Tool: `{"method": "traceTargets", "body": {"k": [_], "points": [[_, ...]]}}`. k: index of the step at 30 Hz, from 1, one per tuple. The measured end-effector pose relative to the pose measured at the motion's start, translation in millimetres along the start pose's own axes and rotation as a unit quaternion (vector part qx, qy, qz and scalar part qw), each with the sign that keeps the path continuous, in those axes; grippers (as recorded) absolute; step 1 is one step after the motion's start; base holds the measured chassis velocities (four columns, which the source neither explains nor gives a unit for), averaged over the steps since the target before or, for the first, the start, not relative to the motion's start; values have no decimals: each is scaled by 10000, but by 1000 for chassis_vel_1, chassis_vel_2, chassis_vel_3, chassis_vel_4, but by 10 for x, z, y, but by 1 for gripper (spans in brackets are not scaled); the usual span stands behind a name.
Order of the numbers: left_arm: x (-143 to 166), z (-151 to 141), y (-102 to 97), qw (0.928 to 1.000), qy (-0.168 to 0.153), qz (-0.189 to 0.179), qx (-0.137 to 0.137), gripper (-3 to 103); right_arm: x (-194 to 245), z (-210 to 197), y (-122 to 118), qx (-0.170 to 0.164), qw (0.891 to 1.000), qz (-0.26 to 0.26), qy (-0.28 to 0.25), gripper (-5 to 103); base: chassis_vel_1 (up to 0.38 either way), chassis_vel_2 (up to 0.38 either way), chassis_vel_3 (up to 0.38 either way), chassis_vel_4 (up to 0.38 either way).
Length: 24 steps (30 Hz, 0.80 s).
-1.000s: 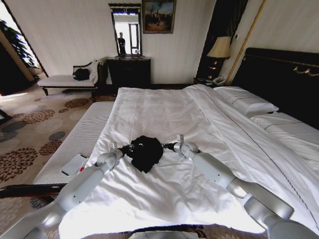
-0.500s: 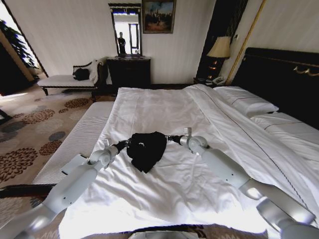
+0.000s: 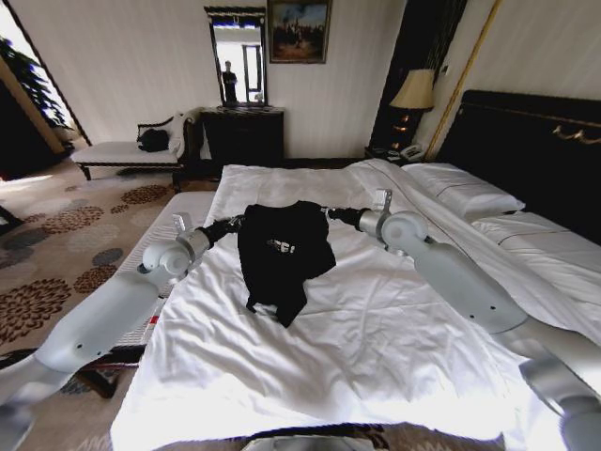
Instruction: Fold the clothes on the bed.
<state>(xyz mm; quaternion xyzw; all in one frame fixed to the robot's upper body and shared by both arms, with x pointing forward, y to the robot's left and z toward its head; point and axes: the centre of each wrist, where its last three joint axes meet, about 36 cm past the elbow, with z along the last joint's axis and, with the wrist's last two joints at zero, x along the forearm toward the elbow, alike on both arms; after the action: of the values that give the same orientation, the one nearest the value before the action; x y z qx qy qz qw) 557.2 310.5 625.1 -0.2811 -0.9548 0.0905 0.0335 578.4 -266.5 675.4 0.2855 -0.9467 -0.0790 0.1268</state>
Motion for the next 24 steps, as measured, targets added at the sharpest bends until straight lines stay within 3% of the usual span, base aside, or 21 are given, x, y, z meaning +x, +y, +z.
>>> {"method": "traceTargets", "body": {"k": [11,15,24], "points": [[-281,-813,-61,9986,-444,184,-200,1,73,-998,-37,243,9981,238,-512,0,0,0,0,0],[-487,-1255,-181,9967,-695,340,-260,1,-35,-1363,-39,321,9968,310,-666,0,0,0,0,0],[-918,-1825,-391,9941,-928,493,-275,1,-98,-1738,-184,332,9949,443,-844,0,0,0,0,0]]}}
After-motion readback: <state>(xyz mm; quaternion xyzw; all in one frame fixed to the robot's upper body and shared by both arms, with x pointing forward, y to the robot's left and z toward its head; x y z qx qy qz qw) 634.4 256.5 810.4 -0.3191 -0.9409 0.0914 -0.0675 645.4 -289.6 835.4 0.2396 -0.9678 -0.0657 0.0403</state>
